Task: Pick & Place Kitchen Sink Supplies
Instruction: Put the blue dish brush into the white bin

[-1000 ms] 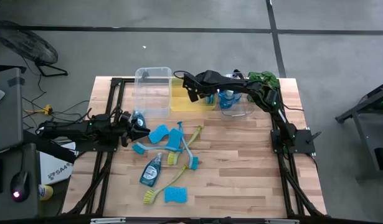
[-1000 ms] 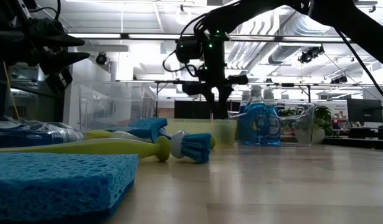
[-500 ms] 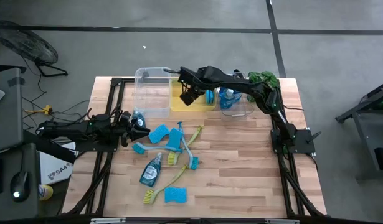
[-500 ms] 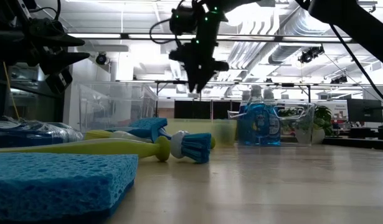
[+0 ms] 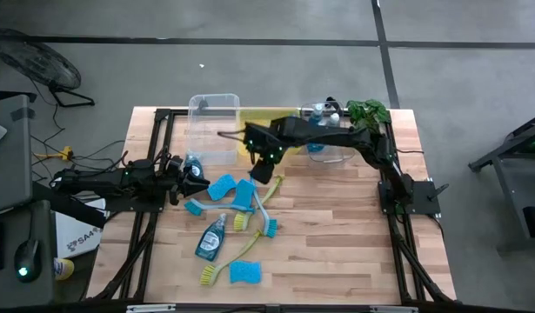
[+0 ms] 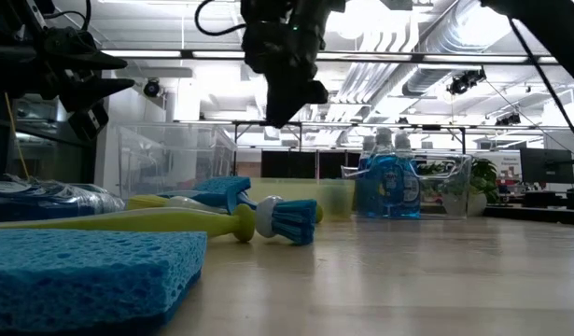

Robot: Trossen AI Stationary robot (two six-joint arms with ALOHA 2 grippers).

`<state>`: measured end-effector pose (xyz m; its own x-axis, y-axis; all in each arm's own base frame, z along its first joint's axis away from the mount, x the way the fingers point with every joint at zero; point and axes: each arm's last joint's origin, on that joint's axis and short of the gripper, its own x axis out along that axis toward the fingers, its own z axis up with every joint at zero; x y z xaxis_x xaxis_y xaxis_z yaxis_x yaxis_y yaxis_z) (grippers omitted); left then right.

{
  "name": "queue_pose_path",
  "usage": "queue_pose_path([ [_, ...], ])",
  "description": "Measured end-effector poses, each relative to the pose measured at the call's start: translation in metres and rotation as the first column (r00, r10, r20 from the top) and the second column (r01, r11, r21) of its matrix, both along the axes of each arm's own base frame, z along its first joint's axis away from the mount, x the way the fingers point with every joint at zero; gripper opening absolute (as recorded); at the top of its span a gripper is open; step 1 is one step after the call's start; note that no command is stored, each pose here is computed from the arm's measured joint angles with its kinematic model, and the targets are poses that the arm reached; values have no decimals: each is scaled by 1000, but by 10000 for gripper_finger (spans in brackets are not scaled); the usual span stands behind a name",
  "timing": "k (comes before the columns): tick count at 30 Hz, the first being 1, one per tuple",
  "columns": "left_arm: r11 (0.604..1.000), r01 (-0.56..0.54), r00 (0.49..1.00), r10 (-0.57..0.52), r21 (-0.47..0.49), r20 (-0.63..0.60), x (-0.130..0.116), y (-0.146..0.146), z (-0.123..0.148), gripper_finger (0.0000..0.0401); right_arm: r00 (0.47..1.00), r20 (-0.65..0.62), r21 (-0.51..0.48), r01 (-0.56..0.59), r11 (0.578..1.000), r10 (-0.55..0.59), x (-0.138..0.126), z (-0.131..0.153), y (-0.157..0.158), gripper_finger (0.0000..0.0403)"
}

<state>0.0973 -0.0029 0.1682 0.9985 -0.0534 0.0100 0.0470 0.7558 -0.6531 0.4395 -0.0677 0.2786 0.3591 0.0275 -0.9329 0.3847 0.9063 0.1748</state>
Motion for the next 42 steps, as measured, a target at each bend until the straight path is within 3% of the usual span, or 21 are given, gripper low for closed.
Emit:
queue_pose_path([
  [8, 1000, 0, 1000, 0, 0, 0, 0, 0, 0, 105, 997, 80, 20, -25, 999, 23, -20, -8, 42, 114],
  [12, 1000, 0, 1000, 0, 0, 0, 0, 0, 0, 105, 996, 84, 48, 11, 999, -15, -32, -27, 59, 114],
  [19, 1000, 0, 1000, 0, 0, 0, 0, 0, 0, 105, 981, 105, -21, 168, 985, -165, -41, -53, 77, 116],
  [24, 1000, 0, 1000, 0, 0, 0, 0, 0, 0, 105, 953, 146, -81, 280, 957, -266, -39, -57, 78, 140],
  [34, 1000, 0, 1000, 0, 0, 0, 0, 0, 0, 105, 933, 132, 48, 331, 943, -334, -23, -83, 78, 219],
  [42, 1000, 0, 1000, 0, 0, 0, 0, 0, 0, 105, 938, 154, 126, 293, 948, -311, -12, -96, 83, 227],
])
